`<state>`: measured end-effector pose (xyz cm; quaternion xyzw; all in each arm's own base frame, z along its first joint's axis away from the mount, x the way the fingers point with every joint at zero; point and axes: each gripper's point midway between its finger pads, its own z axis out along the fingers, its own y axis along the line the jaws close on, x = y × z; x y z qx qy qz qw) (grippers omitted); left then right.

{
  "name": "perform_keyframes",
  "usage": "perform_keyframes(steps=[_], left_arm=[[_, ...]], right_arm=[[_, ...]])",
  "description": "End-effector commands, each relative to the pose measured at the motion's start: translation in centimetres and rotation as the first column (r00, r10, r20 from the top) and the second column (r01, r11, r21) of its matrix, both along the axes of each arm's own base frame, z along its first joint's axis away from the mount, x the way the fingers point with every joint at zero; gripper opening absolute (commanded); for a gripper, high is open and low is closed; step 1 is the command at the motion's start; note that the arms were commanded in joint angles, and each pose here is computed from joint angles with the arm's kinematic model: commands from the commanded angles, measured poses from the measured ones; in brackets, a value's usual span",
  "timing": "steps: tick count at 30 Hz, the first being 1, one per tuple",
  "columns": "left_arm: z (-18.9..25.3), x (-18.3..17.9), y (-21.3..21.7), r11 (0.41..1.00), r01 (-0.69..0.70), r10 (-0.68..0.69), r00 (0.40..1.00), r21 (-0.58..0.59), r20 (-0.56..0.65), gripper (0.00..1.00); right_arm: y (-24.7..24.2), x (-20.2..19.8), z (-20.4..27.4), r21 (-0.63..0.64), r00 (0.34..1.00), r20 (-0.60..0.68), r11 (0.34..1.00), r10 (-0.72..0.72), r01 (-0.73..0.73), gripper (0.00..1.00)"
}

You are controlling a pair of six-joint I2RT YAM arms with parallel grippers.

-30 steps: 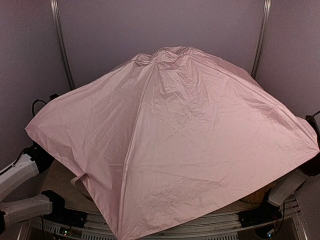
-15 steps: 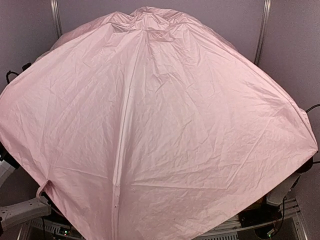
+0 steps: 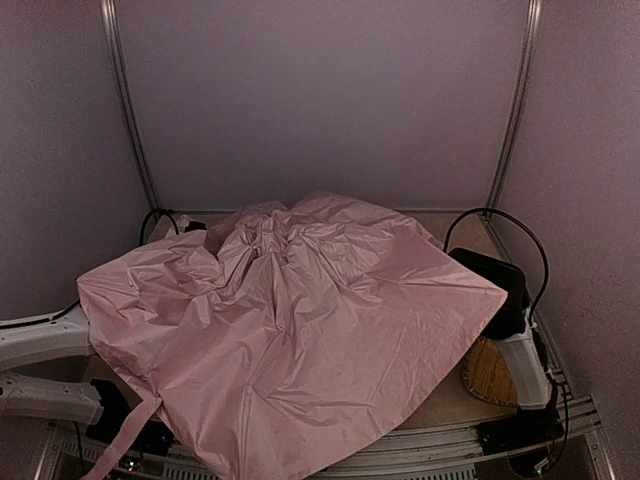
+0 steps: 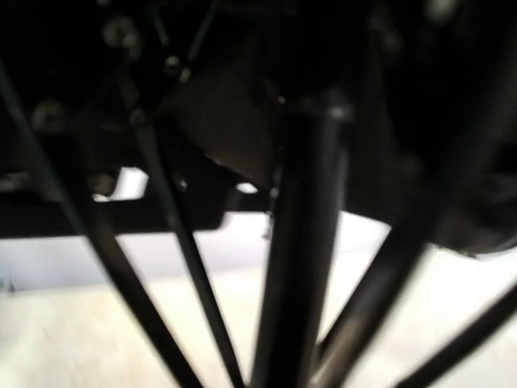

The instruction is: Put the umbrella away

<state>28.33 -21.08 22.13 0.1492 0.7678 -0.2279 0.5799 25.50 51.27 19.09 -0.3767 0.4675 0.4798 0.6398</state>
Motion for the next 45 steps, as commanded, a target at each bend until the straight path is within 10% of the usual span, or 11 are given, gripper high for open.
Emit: perform_keyframes(steps=[1,22,33,45], left_arm=[[3.4,-0.5,-1.5,0.997,0.052,-0.045,0.991,-0.049,0.128,0.9],[-1.8,1.8,3.9,0.98,-0.198,0.198,0.98,-0.03,-0.014,0.94],[-4.8,5.2,10.3,0.905,-0.418,0.404,0.902,-0.074,-0.153,0.94],[4.9,6.0,17.0,0.791,-0.599,0.606,0.795,-0.125,0.029,0.94]], right_arm=[[-1.1,0.4,3.4,0.062,0.994,0.053,0.994,-0.093,0.09,0.0],[-13.1,-2.9,32.4,0.312,0.901,0.334,0.935,-0.276,0.17,0.0],[-20.4,-3.4,33.5,0.3,0.847,0.318,0.893,-0.425,0.336,0.0],[-16.0,-6.0,29.4,0.038,0.921,0.374,0.993,-0.114,0.108,0.0]])
